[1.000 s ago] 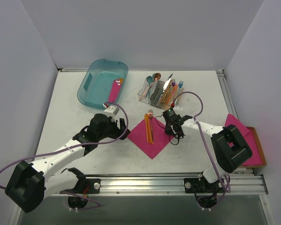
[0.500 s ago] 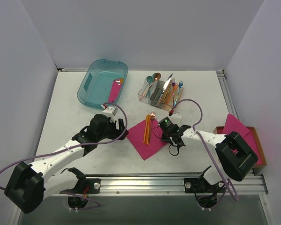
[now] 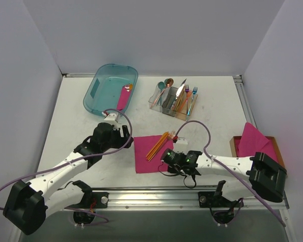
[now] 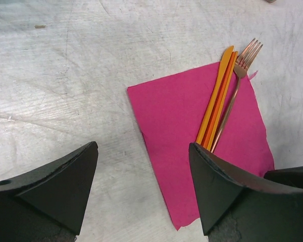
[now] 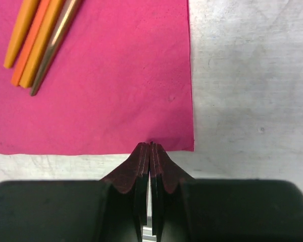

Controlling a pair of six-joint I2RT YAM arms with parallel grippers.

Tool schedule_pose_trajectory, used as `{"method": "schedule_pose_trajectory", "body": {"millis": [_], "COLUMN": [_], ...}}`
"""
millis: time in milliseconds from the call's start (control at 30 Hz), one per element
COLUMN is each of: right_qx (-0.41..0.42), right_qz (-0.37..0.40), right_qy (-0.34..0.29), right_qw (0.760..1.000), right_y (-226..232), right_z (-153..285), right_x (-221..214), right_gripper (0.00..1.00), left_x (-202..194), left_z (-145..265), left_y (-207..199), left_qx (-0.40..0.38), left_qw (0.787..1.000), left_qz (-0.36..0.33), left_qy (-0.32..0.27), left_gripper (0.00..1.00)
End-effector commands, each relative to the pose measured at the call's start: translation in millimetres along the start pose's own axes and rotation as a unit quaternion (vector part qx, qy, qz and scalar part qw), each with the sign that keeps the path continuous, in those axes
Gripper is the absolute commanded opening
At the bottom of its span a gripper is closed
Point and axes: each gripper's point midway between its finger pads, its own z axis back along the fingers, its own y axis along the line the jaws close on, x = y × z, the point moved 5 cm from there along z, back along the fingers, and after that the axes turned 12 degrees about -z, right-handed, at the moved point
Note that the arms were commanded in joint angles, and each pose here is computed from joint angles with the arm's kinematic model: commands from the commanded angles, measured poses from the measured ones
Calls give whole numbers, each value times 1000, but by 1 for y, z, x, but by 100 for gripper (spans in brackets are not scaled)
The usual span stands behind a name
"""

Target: Place the utensils on the paper napkin and roll it up

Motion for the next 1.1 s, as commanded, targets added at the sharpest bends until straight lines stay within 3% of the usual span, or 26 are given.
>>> {"method": "schedule_pose_trajectory", "body": {"millis": [0,33,133,267,400,567,767,1067], "right_qx": [-3,13,63,80,115,122,117,100], "right_qz": [3,13,67,145,226,321,369,408], "right_qy": [-43,-48,-55,-54,-48,-52,-57,-53], "right_qw": [999,999,994,985,966,938,920,906], "right_y": [10,16,40,68,98,121,138,151], "right_z": [21,25,34,31,26,19,9,-6], "right_x": [18,21,27,20,-2,-31,-44,-49], "right_gripper": [3,13,30,31,31,36,43,40], "left_x": [5,6,8,10,7,7,6,7], "left_z": [2,2,3,3,1,2,4,5], "left_y": [3,3,5,27,46,52,54,53], "left_qx": [9,10,16,47,11,2,-7,-16], "left_qw": [1000,1000,1000,998,995,993,993,993], "left_qz": [7,9,12,50,100,115,119,118], "left_qy": [-13,-14,-16,-17,-8,-13,-15,-18], "left_gripper": [82,82,81,82,84,84,84,84]}}
